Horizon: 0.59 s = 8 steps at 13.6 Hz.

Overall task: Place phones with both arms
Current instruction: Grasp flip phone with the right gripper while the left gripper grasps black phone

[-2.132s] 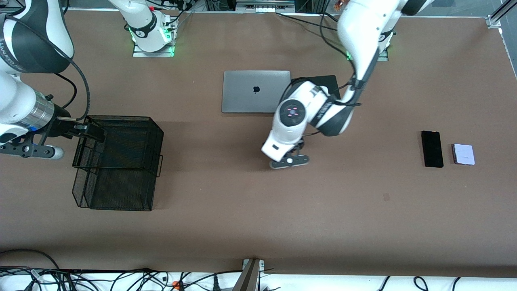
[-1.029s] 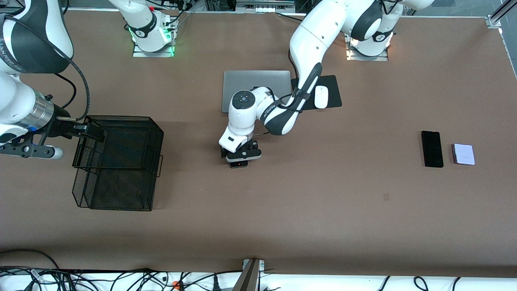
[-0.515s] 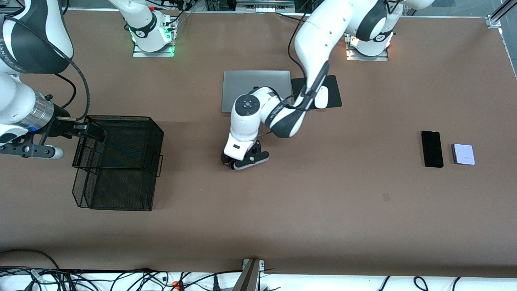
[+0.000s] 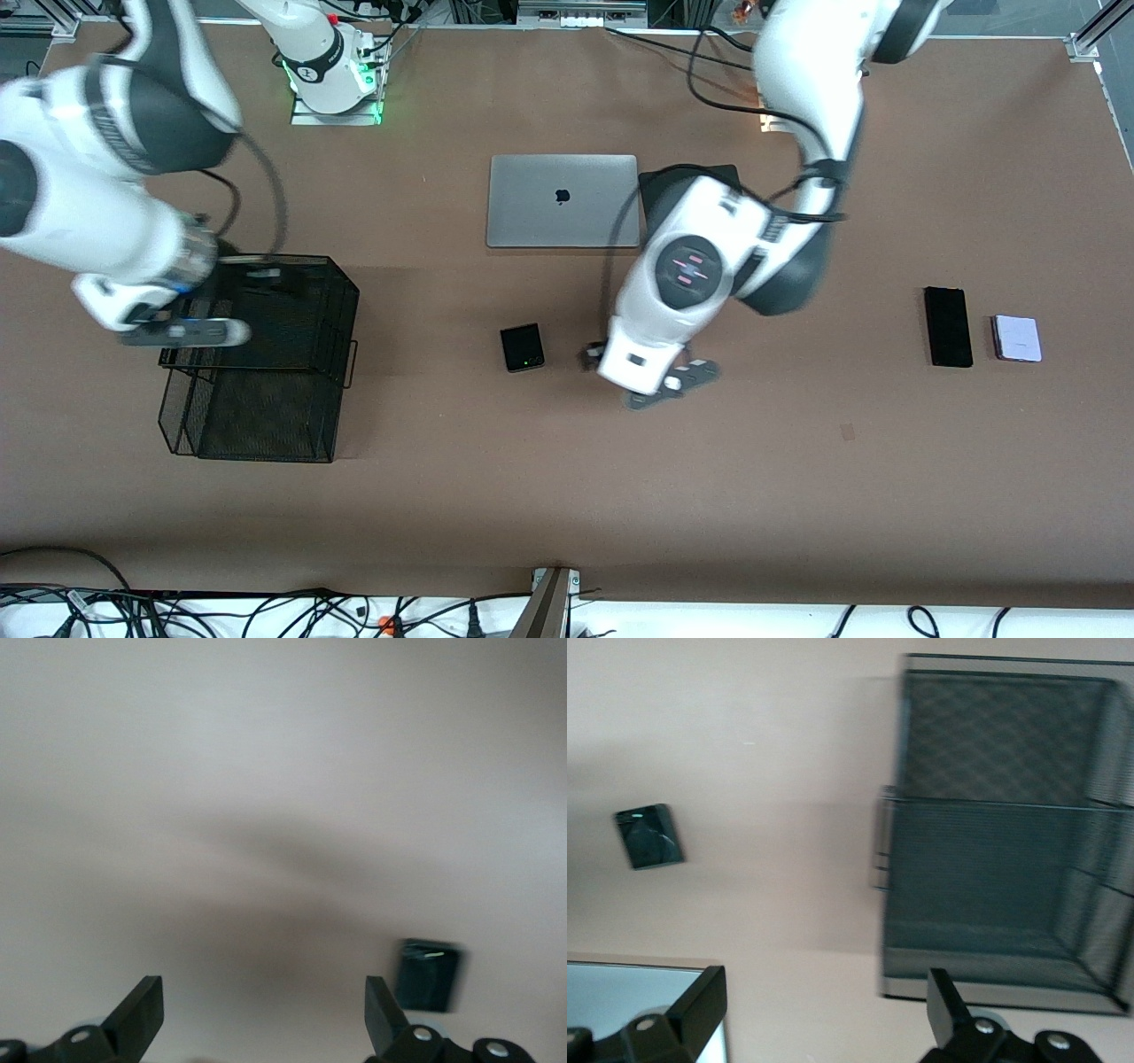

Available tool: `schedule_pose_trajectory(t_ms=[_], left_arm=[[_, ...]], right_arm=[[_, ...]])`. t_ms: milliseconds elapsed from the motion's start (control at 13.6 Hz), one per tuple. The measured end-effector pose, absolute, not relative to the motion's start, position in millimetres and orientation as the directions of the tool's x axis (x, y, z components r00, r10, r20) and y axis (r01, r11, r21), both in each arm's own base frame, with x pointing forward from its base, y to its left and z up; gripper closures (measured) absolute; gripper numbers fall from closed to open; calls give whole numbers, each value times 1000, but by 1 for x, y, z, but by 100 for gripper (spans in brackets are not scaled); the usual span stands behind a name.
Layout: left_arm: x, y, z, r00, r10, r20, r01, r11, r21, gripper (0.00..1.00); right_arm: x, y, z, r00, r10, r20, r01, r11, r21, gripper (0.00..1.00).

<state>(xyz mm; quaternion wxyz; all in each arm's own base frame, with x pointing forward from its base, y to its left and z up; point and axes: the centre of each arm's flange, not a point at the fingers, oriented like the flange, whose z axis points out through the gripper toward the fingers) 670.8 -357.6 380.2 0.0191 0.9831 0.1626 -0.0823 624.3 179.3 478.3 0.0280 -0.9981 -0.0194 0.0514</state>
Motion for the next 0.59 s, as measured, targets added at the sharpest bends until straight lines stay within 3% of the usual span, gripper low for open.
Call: schedule_pose_trajectory(t_ms=[294,588], left_arm=[[685,-217,343,944,127,-304,108,-991,-79,0],[677,-73,333,929,-50,-368,-85,-993,-81,0]], right_arm=[[604,307,421,986,151,-71,145,-985,-90,0],[591,378,337,973,224,-58,216,-969,-121,0]])
